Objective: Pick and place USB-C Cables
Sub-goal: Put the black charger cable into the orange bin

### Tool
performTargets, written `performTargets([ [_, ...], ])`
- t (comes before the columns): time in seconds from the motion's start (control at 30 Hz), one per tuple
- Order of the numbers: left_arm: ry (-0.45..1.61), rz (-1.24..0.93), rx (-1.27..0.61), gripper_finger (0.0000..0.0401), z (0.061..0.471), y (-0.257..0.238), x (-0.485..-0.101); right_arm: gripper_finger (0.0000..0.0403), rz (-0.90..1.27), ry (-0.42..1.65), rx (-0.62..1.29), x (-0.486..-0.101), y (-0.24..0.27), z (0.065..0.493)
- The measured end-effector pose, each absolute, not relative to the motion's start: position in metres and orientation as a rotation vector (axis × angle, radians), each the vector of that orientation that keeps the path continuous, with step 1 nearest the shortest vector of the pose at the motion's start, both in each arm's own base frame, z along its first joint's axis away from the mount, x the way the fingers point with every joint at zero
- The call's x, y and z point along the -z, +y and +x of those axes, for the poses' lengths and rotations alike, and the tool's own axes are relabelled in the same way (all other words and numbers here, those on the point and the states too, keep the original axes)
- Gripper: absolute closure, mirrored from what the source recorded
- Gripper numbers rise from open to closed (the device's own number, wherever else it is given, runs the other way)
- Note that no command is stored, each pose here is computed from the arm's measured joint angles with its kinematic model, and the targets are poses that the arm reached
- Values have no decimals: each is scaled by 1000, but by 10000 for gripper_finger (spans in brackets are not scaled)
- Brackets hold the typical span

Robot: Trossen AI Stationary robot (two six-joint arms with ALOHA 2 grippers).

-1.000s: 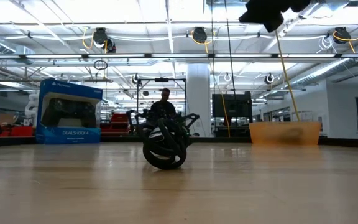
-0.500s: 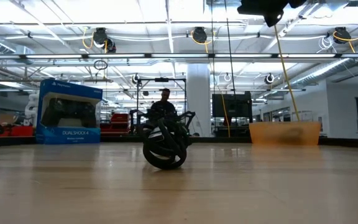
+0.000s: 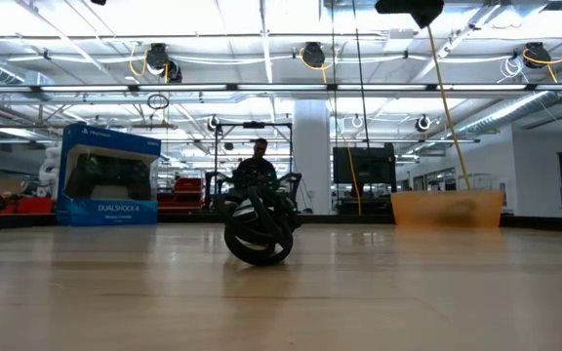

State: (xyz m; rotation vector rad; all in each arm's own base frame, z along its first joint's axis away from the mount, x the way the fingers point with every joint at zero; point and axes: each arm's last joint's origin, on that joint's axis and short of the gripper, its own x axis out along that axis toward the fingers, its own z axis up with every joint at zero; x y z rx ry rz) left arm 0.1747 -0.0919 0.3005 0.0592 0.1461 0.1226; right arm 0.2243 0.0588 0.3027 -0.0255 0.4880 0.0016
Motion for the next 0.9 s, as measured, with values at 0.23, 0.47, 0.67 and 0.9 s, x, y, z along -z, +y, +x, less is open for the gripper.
performTargets([
  [0.23,158,94,-113,220,176,-94,-298,314,-18,638,-12,-348,55,238],
  [0.47,158,101,-113,220,176,-94,-298,314,-4,774,-28,-385,43,259],
  [0.67,157,83,-115,220,176,-94,-298,314,-1,928,-38,-400,31,271],
  [0.9,157,82,-115,220,176,-94,-298,314,1,1089,-42,-413,18,277],
])
